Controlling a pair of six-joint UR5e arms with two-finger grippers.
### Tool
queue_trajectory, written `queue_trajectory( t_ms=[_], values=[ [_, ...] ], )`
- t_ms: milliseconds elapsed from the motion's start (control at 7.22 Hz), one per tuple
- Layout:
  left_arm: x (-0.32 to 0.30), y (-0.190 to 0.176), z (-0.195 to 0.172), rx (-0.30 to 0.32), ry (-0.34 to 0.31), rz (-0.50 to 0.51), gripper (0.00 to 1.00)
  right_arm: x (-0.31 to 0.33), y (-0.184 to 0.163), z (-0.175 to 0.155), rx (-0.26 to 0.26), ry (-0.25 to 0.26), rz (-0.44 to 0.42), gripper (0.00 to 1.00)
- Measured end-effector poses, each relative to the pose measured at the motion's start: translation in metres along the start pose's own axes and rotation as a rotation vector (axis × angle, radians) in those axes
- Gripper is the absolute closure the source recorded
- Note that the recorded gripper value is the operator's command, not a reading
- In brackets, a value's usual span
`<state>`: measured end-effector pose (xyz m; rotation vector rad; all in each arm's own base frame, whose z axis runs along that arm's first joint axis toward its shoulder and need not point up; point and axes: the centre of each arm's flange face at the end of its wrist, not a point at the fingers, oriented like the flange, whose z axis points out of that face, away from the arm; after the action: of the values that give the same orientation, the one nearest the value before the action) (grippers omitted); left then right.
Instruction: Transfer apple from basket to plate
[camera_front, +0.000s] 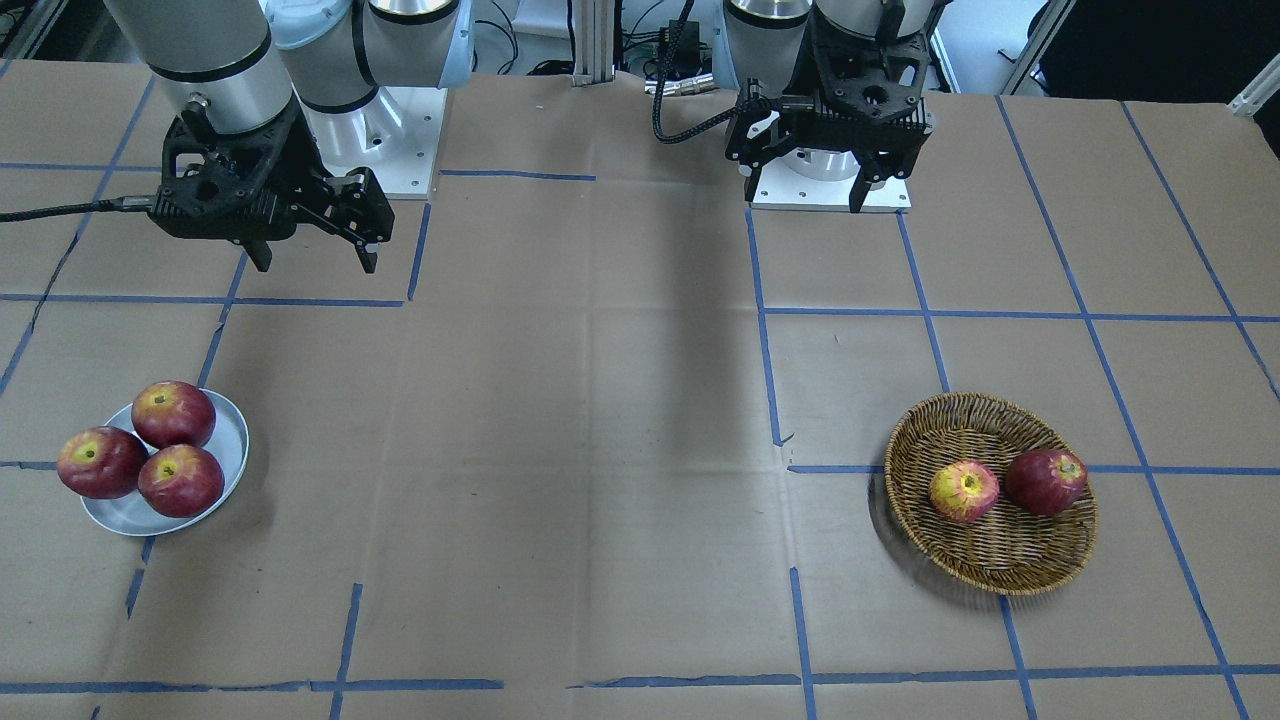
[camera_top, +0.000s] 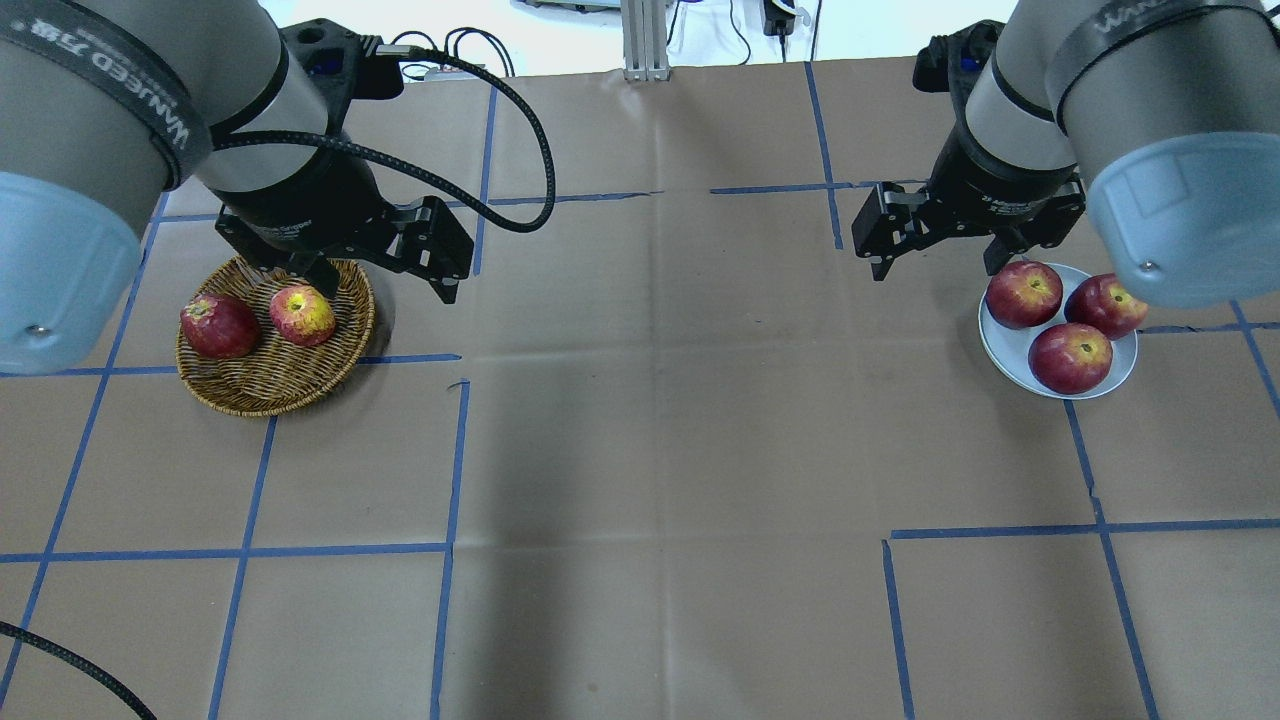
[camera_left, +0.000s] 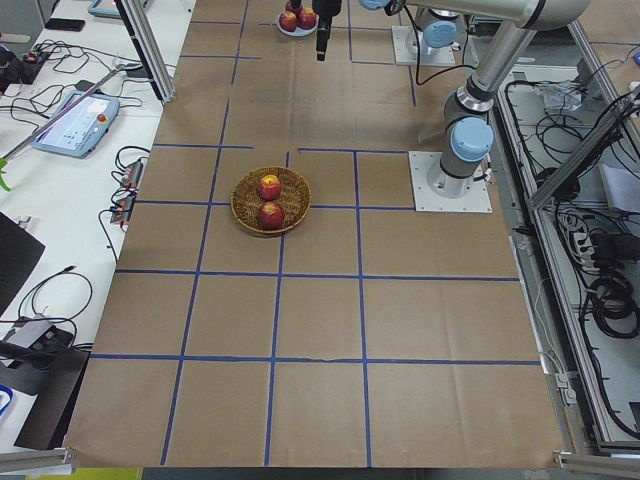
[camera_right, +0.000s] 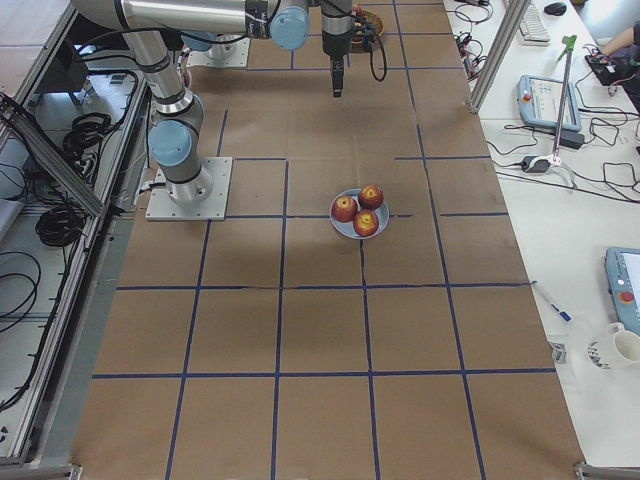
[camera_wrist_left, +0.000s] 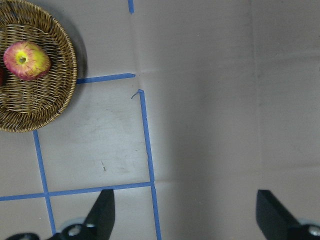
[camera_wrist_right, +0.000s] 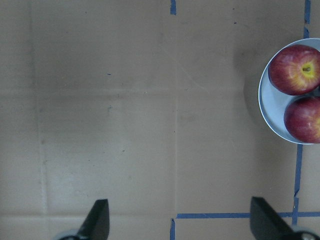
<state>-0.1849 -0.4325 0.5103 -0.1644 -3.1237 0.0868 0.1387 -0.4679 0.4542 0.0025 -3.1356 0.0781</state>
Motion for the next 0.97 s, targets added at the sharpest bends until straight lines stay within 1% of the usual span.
queue_trajectory(
  t_ms=[969],
  values=[
    [-0.0030,0.0063,0.0000,-0.010,-0.017,0.008,0.01,-0.0001,0.0003,-0.0005,0.001,-0.001,0.000,0.00]
  ],
)
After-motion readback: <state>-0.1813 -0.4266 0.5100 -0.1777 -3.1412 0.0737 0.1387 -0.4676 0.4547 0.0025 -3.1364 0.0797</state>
